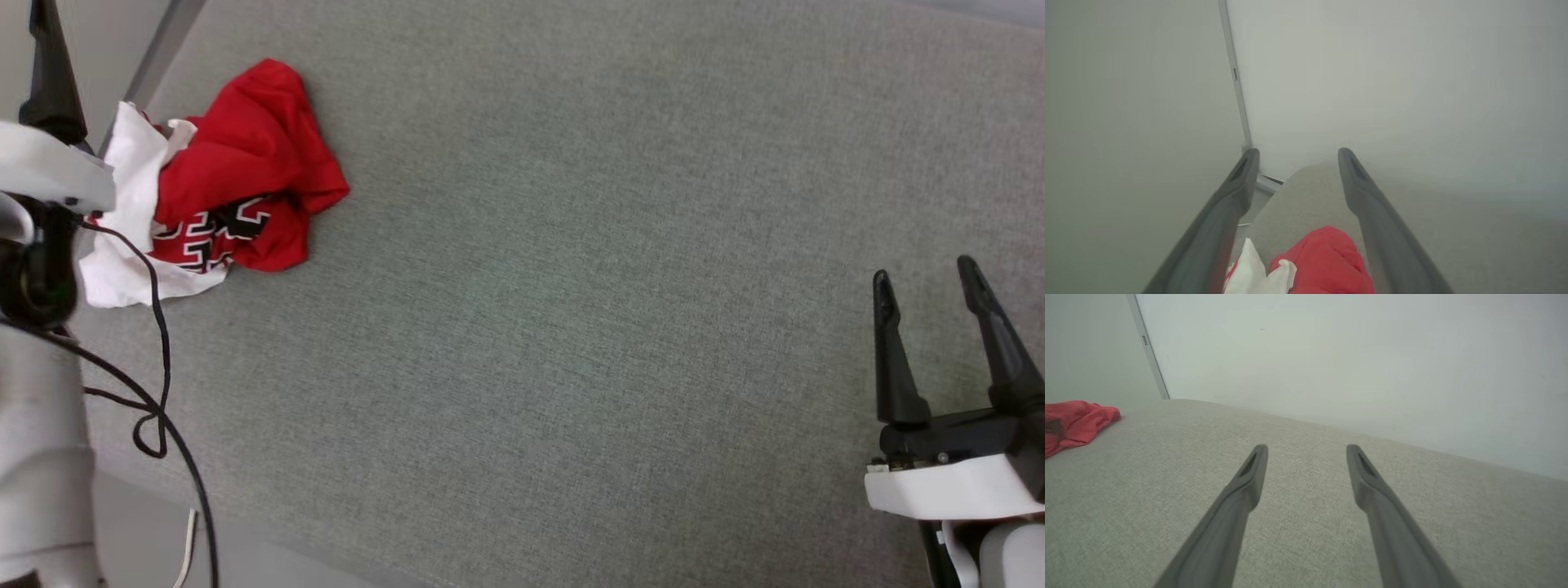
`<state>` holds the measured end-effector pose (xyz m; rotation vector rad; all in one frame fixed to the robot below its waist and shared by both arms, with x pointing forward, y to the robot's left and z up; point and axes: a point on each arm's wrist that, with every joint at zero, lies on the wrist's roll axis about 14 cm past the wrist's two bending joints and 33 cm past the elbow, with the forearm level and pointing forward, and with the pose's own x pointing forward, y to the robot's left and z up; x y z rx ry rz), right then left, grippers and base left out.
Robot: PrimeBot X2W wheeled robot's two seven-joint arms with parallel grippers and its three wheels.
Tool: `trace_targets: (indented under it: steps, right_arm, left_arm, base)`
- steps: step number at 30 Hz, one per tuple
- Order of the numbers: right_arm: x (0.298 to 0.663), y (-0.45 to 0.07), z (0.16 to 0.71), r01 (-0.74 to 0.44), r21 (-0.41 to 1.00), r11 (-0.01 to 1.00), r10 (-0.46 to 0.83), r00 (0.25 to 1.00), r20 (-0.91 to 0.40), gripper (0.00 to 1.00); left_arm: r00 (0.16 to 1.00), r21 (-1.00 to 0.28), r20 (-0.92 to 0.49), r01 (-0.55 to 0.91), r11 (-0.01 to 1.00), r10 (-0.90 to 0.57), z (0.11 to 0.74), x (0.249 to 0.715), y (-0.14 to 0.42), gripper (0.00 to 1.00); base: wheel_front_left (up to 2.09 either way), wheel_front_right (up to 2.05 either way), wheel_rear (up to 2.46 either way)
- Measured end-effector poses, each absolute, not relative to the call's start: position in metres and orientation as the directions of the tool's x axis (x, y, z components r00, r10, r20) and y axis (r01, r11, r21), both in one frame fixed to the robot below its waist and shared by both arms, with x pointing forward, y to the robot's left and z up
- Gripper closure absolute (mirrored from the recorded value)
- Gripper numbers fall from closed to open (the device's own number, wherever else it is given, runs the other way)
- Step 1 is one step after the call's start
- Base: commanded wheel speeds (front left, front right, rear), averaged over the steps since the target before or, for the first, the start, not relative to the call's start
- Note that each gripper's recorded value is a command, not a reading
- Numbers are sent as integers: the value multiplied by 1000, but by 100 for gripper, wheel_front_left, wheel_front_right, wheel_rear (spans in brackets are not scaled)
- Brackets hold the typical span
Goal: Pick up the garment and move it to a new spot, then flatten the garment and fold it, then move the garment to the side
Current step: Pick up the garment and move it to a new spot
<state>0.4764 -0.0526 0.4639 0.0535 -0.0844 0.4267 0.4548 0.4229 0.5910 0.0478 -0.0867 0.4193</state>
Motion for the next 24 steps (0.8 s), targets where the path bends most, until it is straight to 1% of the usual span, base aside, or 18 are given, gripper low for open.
trace_targets:
  steps: [4, 8, 11, 14, 17, 20, 23, 24]
  right_arm:
    - [481, -59, 457, -406, 24, 914, 402, 911, 86, 0]
    - [486, -63, 452, -400, 16, 916, 398, 914, 81, 0]
    - [489, -65, 448, -400, 12, 916, 398, 914, 79, 0]
    - [490, -67, 441, -398, 12, 917, 396, 916, 64, 0]
    - [492, -70, 434, -392, 11, 920, 391, 919, 53, 0]
    - [494, -74, 427, -385, 8, 923, 384, 922, 40, 0]
    - [495, -79, 420, -379, 2, 926, 379, 925, 26, 0]
    - [496, -81, 418, -376, 1, 927, 376, 926, 21, 0]
  left_arm:
    - [916, -10, -131, -384, 923, 379, 551, 466, 427, 0]
    - [875, -75, -354, -377, 923, 329, 510, 466, 426, 0]
    - [809, -71, -511, -378, 923, 292, 479, 457, 425, 0]
    - [738, -93, -629, -385, 918, 245, 450, 448, 420, 0]
    - [671, -89, -706, -401, 912, 227, 427, 440, 421, 0]
    - [575, -90, -797, -419, 903, 187, 397, 427, 415, 0]
    - [494, -81, -855, -429, 900, 159, 374, 417, 411, 0]
    - [479, -73, -864, -425, 902, 156, 371, 418, 410, 0]
  base:
    - [0, 0, 0]
    - [0, 0, 0]
    - [0, 0, 0]
    - [0, 0, 0]
    - [0, 0, 0]
    - [0, 0, 0]
    - [0, 0, 0]
    - [0, 0, 0]
